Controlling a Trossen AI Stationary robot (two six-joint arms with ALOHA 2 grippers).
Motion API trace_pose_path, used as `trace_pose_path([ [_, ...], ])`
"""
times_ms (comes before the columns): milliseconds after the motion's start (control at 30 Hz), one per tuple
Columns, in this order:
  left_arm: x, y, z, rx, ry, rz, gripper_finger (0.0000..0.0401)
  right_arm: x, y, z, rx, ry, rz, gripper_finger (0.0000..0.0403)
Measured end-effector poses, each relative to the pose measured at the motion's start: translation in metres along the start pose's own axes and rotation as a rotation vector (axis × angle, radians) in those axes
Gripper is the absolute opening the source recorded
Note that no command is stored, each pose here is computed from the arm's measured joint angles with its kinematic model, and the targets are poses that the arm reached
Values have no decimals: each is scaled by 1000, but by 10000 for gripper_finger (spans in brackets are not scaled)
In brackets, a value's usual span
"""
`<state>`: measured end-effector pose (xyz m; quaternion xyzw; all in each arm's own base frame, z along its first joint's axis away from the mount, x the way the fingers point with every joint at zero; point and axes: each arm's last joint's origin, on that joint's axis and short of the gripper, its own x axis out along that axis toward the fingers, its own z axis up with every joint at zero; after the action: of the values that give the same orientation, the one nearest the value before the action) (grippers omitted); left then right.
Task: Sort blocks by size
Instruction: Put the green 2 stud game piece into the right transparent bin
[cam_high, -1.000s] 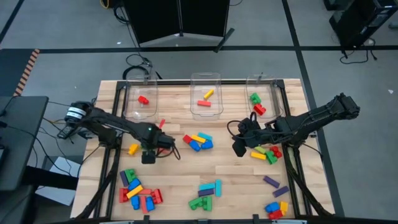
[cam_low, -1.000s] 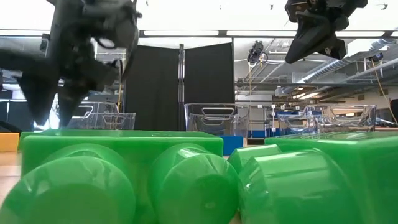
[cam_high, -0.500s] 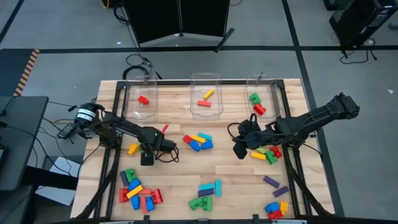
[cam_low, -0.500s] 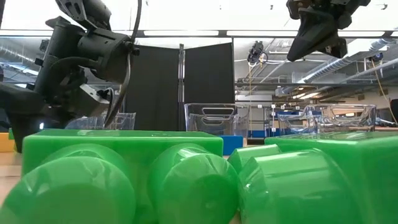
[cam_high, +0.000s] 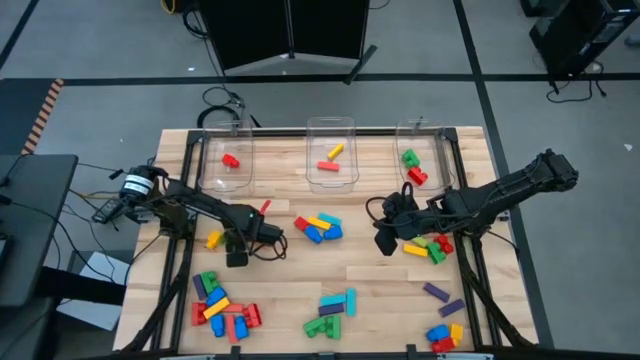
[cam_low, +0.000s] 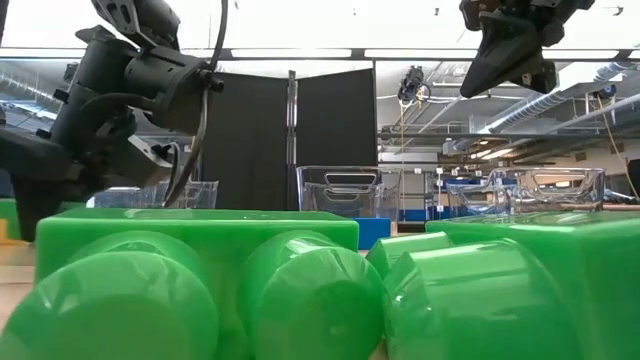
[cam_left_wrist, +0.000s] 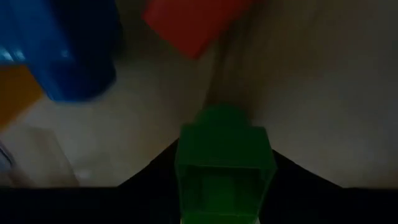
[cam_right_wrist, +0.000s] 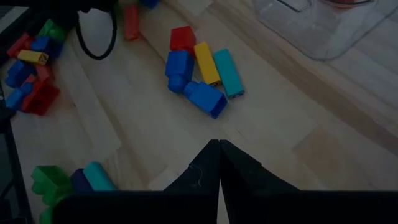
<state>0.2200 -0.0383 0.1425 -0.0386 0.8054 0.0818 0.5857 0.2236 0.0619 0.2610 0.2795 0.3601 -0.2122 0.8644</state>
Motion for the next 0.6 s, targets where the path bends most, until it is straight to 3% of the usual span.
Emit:
trace_pose_path([
  [167,-16,-2,3,-9,4,-22,141,0,0,0,-13,-2,3,18],
  [367,-48,-7,13,-5,-98,-65,141,0,0,0,-13,-2,3,19],
  [600,-103,-10,25,34,-333,-93,141,0,0,0,-12,-4,5,20],
])
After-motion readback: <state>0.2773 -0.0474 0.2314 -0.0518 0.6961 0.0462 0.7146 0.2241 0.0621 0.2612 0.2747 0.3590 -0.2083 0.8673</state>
